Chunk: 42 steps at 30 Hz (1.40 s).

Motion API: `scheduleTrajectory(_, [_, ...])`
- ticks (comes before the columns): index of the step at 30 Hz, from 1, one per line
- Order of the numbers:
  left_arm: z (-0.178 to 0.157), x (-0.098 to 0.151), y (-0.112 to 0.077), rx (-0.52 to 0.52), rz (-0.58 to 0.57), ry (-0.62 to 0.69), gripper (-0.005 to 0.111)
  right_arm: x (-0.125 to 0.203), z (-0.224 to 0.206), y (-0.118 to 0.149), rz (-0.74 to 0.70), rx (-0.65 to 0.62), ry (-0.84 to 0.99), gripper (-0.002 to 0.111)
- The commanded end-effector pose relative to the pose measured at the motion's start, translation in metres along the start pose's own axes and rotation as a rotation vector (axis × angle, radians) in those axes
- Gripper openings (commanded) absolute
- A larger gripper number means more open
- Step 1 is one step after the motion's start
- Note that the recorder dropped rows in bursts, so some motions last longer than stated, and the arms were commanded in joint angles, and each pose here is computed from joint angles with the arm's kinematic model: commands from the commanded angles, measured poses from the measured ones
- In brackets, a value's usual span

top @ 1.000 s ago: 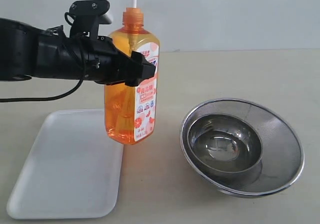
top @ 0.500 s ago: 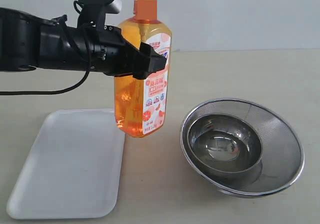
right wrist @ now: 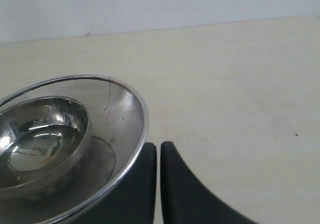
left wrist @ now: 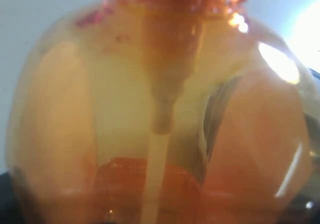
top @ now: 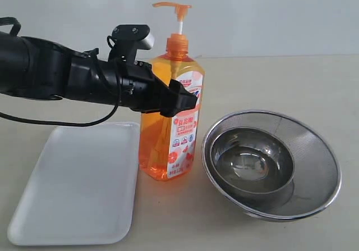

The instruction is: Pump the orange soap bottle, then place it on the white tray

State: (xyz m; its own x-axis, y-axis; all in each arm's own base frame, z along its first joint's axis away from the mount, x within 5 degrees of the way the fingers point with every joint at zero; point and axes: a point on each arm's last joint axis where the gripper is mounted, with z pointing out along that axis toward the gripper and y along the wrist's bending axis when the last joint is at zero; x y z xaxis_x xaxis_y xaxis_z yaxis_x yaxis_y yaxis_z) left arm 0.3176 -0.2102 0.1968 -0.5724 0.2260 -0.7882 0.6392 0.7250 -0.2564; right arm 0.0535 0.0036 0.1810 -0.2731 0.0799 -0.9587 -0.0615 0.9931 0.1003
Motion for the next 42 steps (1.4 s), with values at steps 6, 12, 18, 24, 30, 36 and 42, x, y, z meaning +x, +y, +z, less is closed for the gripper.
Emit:
scheduleTrajectory(6, [-0.002,-0.007,-0.003,0.015,-0.022,-0.026,0.005,-0.001,0.000,0.000,-0.004,0.004,-0.011,0.000])
scheduleTrajectory(12, [-0.002,-0.008,-0.003,0.011,-0.001,-0.029,0.005,-0.001,0.000,0.000,-0.004,0.003,-0.016,0.000])
scheduleTrajectory(18, [-0.003,-0.010,-0.003,0.010,0.071,-0.035,0.005,-0.002,0.000,0.000,-0.004,0.003,-0.018,0.000])
scheduleTrajectory(24, [-0.003,-0.017,-0.002,-0.009,0.071,-0.053,0.005,-0.002,0.000,0.000,-0.004,0.003,-0.018,0.000])
scheduleTrajectory(30, [-0.003,-0.021,-0.006,0.032,0.064,-0.069,0.005,-0.002,0.000,0.000,-0.004,0.003,-0.018,0.000])
scheduleTrajectory(36, [0.005,-0.015,-0.001,0.007,0.063,-0.043,0.005,-0.002,0.000,0.000,-0.004,0.003,-0.018,0.000])
scheduleTrajectory(42, [0.015,-0.015,0.003,0.007,0.072,-0.035,0.005,-0.002,0.000,0.000,-0.004,0.003,-0.018,0.000])
